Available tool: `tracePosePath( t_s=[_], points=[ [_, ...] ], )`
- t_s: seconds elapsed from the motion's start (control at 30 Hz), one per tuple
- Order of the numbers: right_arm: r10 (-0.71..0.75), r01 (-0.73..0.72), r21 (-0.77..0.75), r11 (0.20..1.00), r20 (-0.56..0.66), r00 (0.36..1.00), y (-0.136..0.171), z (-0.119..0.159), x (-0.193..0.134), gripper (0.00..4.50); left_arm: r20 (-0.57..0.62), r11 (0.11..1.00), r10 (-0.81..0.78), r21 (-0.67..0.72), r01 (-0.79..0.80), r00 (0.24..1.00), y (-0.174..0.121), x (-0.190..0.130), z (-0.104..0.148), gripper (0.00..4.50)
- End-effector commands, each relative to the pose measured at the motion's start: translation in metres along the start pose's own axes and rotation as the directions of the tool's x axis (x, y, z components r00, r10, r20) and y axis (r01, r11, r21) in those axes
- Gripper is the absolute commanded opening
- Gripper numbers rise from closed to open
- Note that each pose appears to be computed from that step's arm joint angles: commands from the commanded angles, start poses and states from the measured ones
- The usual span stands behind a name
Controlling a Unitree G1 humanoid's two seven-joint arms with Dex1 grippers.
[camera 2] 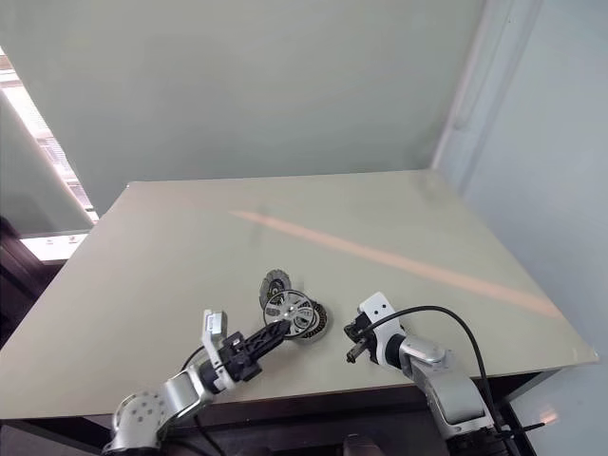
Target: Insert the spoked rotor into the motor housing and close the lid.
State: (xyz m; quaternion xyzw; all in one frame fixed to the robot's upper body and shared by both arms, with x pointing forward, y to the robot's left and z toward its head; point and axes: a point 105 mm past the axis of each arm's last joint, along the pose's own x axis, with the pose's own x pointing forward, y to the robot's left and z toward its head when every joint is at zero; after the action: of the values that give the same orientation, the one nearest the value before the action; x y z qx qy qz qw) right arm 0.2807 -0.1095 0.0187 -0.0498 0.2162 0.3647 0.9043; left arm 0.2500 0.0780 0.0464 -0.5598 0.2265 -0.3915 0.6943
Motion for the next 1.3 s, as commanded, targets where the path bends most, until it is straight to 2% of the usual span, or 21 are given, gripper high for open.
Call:
tracePosePath(
  t_s=[0.03, 0.27, 0.83, 1.3],
  points=[
    [-0.005, 0.006, -0.026, 1.000, 0.054, 0.999, 0.001, 0.015, -0.003, 0.00, -0.011, 1.000, 0.003, 0.021, -0.003, 1.000, 0.002, 0.020, 0.001, 0.30],
    [-0.005, 0.006, -0.025, 1.000, 0.057, 0.998, 0.006, 0.015, -0.002, 0.00, 0.043, 0.999, 0.039, 0.009, -0.039, 0.998, 0.014, 0.041, 0.011, 0.30],
    [-0.003, 0.004, -0.019, 1.000, 0.042, 0.999, 0.011, 0.010, -0.003, 0.00, 0.054, 0.985, 0.168, 0.015, -0.169, 0.984, 0.032, 0.036, 0.008, 0.30],
    [-0.013, 0.014, -0.023, 1.000, 0.045, 0.999, 0.010, 0.011, -0.004, 0.00, 0.032, 0.972, 0.234, 0.031, -0.235, 0.972, 0.044, 0.043, 0.005, 0.30]
  ],
)
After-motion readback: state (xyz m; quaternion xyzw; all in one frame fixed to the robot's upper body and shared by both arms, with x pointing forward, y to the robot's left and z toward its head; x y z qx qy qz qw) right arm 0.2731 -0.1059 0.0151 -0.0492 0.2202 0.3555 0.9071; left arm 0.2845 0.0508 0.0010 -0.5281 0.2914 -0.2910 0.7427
